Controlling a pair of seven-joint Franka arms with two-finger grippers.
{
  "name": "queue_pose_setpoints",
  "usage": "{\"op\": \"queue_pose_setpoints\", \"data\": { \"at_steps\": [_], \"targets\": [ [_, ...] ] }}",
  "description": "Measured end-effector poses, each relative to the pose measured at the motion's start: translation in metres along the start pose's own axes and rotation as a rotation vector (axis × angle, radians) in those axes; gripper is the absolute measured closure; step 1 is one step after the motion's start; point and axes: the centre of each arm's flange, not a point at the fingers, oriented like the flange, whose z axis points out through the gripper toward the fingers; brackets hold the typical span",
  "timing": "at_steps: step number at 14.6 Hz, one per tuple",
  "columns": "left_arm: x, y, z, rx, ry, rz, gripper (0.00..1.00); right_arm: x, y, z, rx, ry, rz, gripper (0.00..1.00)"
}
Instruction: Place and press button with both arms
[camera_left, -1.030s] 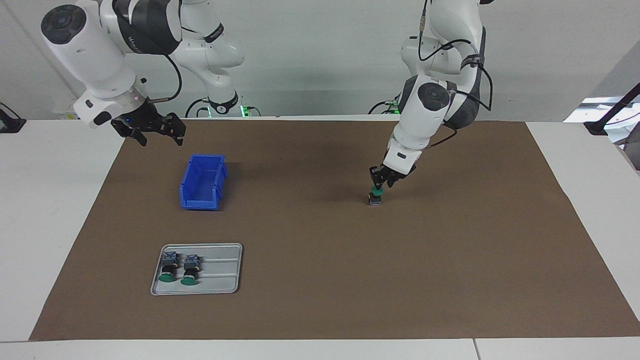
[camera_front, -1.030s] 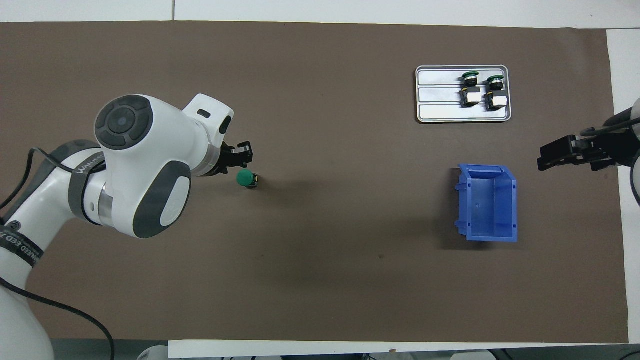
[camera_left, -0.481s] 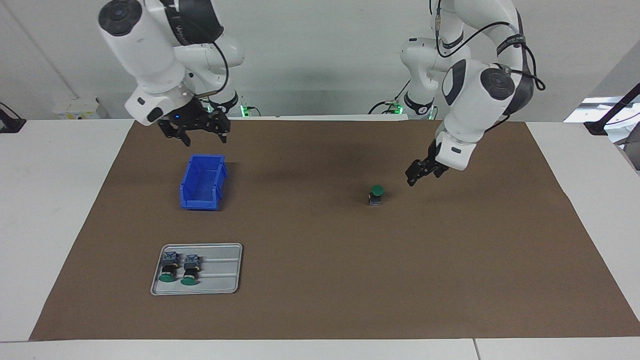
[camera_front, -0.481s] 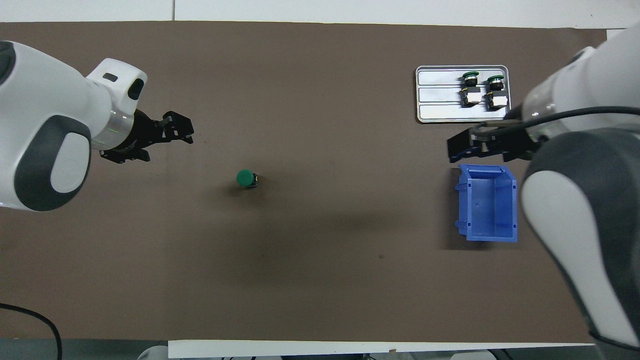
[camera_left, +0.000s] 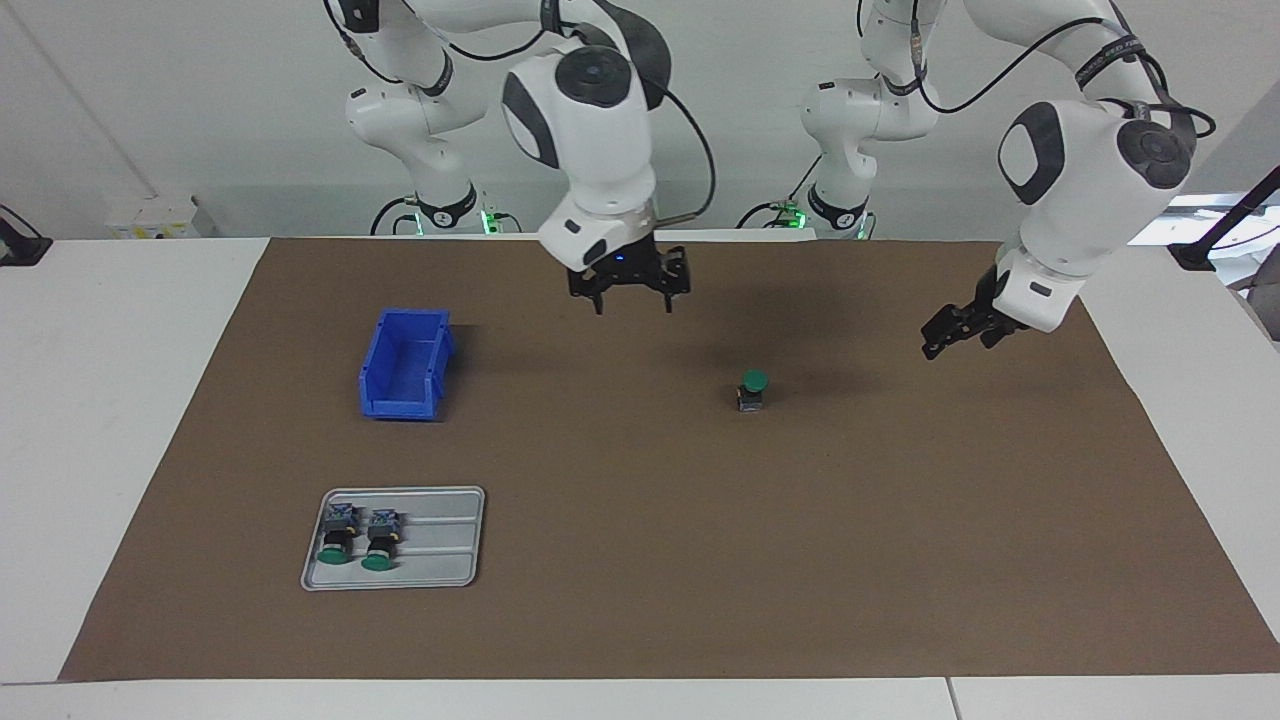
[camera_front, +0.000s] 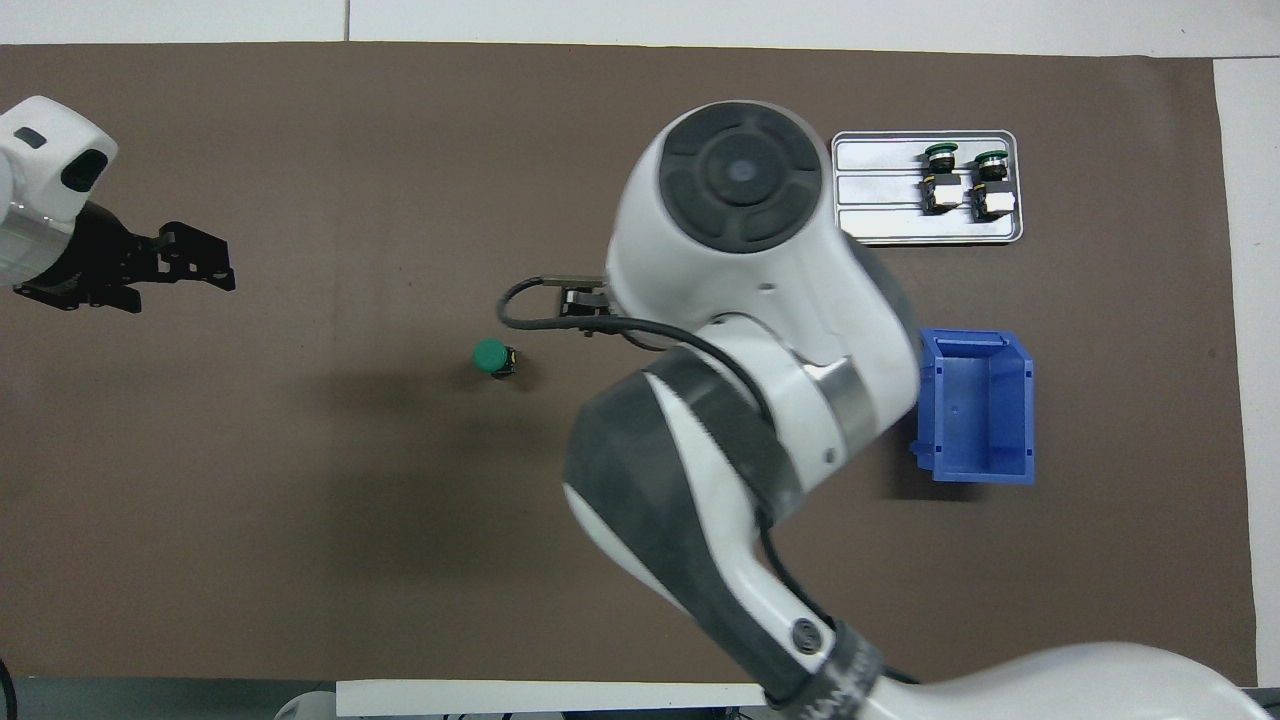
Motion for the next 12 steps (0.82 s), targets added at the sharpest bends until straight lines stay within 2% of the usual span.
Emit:
{"op": "queue_pose_setpoints", "data": {
  "at_steps": [4,6,8,12],
  "targets": [
    [-0.014,-0.003,-0.049,0.007,-0.038,0.008,0.0,-0.029,-0.09,0.089,0.003,0.09,0.038,0.01],
    [-0.02,-0.003,-0.066,0.01,-0.046,0.011,0.0,-0.042,-0.116,0.125,-0.008,0.131,0.02,0.01],
    [-0.023,-0.003,-0.073,0.013,-0.056,0.012,0.0,-0.039,-0.121,0.142,-0.03,0.172,-0.006,0.01],
    [-0.03,-0.003,-0.082,0.013,-0.052,0.013,0.0,-0.027,-0.12,0.166,-0.015,0.208,-0.018,0.01]
  ]
}}
